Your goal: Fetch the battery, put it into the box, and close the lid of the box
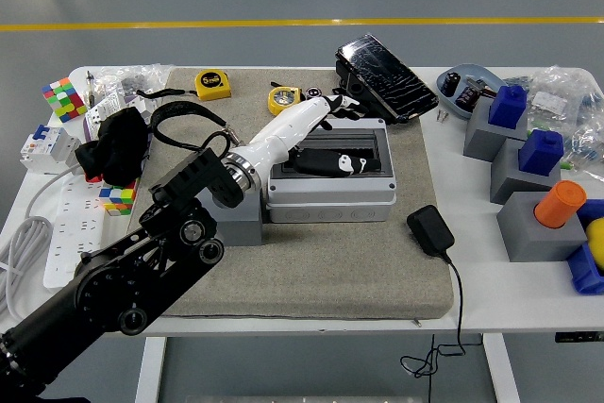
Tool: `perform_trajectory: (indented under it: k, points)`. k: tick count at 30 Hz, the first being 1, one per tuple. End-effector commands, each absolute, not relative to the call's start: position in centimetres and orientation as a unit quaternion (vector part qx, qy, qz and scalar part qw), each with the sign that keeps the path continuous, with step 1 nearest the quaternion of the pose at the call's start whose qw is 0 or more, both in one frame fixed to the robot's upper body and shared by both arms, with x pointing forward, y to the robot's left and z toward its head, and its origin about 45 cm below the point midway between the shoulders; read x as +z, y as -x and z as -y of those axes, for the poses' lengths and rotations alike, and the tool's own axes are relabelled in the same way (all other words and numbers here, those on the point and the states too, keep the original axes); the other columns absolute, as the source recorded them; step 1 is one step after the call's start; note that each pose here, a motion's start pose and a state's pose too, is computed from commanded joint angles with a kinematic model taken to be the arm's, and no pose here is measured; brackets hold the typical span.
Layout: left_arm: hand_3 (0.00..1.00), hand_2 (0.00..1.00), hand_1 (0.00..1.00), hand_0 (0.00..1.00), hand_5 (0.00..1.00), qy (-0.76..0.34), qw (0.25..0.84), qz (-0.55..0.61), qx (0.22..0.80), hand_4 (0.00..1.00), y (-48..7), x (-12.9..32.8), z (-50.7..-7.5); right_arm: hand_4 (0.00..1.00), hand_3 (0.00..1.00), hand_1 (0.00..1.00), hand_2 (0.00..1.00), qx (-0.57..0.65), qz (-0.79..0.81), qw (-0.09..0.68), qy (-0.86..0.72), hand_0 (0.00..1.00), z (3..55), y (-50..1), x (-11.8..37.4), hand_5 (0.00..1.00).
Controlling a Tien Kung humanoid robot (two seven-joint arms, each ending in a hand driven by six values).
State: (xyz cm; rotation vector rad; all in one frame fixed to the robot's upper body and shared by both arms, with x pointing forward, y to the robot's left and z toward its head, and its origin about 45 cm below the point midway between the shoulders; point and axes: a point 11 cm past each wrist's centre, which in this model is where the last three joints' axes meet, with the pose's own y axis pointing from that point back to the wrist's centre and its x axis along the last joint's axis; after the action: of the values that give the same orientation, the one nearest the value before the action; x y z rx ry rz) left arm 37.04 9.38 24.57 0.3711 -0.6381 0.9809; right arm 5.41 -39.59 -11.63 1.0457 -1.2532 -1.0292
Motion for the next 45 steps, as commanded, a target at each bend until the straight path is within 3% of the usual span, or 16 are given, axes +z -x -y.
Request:
perform_trajectory:
  k: [10,18,33,45]
  points:
    - [0.747,0.734,0.752,0.593,0.518,-0.031,0.792,0.203,0.575,0.998,-36.3,25.0,-16.1,0.994,0.602,0.647,0.672,-0.435,0.536,0.569,-0.446,0.636,39.8,-5.6,-11.5,0.587]
    - [0.721,0.704,0.727,0.587,0.508,0.018,0.756,0.147,0.638,0.998,-35.8,24.0,-21.3,0.994,0.602,0.647,0.673,-0.433,0.537,0.572,-0.444,0.637,40.1,-5.8,-11.4,0.587]
    - [0.706,0.69,0.725,0.585,0.513,0.022,0.712,0.139,0.688,0.998,-34.4,23.4,-26.8,0.993,0.603,0.647,0.672,-0.423,0.537,0.575,-0.45,0.637,40.5,-6.7,-11.2,0.587]
    - [0.71,0.689,0.731,0.587,0.485,0.024,0.695,0.145,0.704,0.998,-34.3,23.9,-28.5,0.994,0.603,0.647,0.673,-0.418,0.538,0.577,-0.451,0.636,40.8,-7.1,-11.0,0.587]
